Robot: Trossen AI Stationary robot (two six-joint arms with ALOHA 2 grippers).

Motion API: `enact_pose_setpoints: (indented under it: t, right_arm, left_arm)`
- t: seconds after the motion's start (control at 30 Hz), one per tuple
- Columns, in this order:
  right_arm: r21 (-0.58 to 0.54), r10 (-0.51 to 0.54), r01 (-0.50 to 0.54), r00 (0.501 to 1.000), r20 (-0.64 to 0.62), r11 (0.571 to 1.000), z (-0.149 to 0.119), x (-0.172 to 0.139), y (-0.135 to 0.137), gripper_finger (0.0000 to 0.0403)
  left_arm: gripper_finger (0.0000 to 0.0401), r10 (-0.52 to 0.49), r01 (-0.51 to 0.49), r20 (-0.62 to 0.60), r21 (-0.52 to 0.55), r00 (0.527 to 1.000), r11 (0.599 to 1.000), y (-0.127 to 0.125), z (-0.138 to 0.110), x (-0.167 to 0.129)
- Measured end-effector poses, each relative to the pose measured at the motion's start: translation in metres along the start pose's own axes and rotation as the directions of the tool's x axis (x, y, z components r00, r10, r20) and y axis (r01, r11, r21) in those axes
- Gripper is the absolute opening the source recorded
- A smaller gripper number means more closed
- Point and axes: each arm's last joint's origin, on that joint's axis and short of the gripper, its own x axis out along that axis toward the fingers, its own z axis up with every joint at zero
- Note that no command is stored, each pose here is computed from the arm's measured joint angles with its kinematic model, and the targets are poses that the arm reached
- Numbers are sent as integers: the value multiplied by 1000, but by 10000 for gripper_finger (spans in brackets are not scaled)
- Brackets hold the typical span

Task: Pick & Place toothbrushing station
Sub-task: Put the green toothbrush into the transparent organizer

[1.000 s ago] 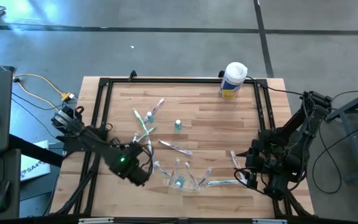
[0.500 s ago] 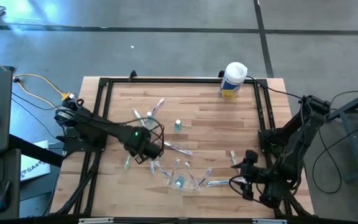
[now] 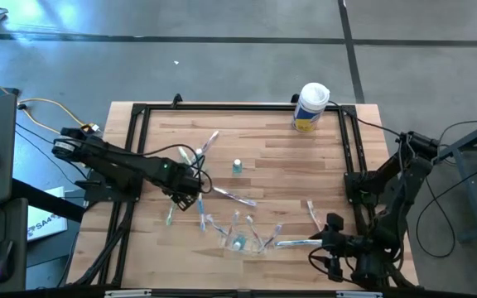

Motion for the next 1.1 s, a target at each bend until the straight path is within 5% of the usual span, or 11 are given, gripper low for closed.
enact_pose_setpoints:
  t: [0.37, 1.1]
  right_arm:
    - [-22, -38, 39, 997, 62, 999, 5, 3, -2, 248]
    - [-67, -43, 48, 997, 65, 997, 7, 5, -3, 248]
  left_arm:
    - [152, -63, 69, 121, -49, 991, 996, -2, 18, 33]
    - [152, 41, -40, 37, -24, 998, 999, -3, 34, 65]
